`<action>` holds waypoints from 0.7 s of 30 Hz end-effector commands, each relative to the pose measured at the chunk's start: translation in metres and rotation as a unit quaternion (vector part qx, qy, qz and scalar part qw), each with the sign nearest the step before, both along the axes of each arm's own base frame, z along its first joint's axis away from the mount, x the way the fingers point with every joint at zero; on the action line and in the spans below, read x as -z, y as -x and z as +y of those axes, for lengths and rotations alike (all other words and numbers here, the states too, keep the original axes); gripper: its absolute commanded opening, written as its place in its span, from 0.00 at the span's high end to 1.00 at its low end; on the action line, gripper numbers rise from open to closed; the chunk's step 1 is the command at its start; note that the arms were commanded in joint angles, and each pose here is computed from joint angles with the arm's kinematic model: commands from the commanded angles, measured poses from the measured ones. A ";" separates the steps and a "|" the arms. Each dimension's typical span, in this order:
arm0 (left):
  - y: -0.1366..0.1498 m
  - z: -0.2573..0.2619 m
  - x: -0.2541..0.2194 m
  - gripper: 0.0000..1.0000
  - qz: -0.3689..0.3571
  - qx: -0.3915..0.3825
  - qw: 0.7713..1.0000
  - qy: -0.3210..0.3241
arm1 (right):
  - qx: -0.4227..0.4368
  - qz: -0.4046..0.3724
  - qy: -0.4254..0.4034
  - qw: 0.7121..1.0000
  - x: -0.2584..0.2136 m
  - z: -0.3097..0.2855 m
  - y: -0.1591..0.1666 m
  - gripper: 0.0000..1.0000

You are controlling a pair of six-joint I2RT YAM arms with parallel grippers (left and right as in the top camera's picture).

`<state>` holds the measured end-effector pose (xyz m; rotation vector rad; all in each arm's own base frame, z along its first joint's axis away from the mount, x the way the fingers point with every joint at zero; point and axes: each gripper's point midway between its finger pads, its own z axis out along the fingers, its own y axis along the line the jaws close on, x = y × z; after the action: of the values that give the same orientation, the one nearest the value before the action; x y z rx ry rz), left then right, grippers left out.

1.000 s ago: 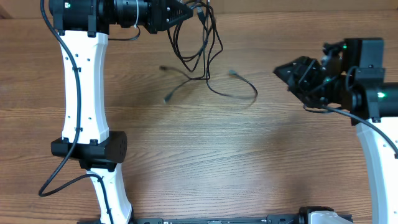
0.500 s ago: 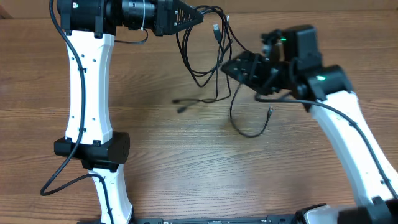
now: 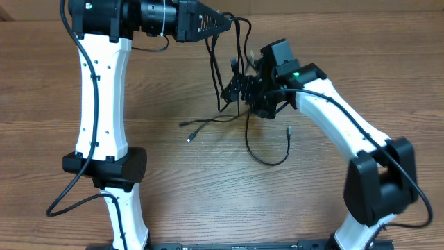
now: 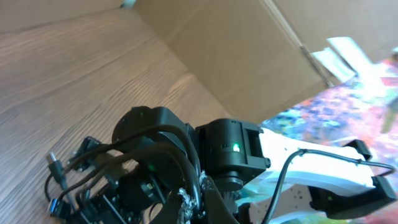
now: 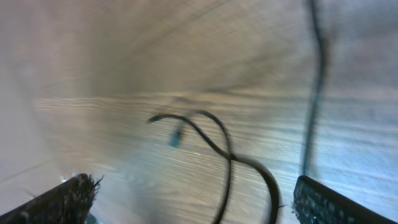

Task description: Untangle cables

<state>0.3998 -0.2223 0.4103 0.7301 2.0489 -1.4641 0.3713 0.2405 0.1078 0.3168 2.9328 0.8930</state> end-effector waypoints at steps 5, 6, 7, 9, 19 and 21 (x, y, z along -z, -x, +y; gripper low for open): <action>0.005 0.012 -0.018 0.96 -0.023 -0.015 1.000 0.004 | 0.015 0.104 0.157 0.982 0.079 -0.048 0.028 0.00; 0.003 0.013 -0.017 0.96 -0.023 -0.019 1.000 0.001 | 0.016 0.113 0.172 0.978 0.083 -0.053 0.032 0.00; 0.002 0.014 -0.016 0.96 -0.023 -0.023 0.999 -0.003 | 0.014 0.118 0.179 0.977 0.084 -0.056 0.035 0.00; -0.003 0.018 -0.010 0.96 -0.021 -0.040 0.999 -0.019 | -0.023 0.115 0.175 0.978 0.082 -0.055 0.040 0.00; -0.017 0.040 0.027 0.94 0.010 -0.118 0.985 -0.124 | -0.114 0.011 0.074 0.991 -0.004 -0.042 0.032 0.00; -0.017 0.046 0.037 0.93 0.023 -0.132 0.980 -0.149 | -0.112 -0.001 0.071 0.991 -0.013 -0.044 0.031 0.00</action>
<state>0.4189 -0.1901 0.3691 0.5492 2.2977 -1.1983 0.3269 0.1920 0.0726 0.1016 3.2032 0.5919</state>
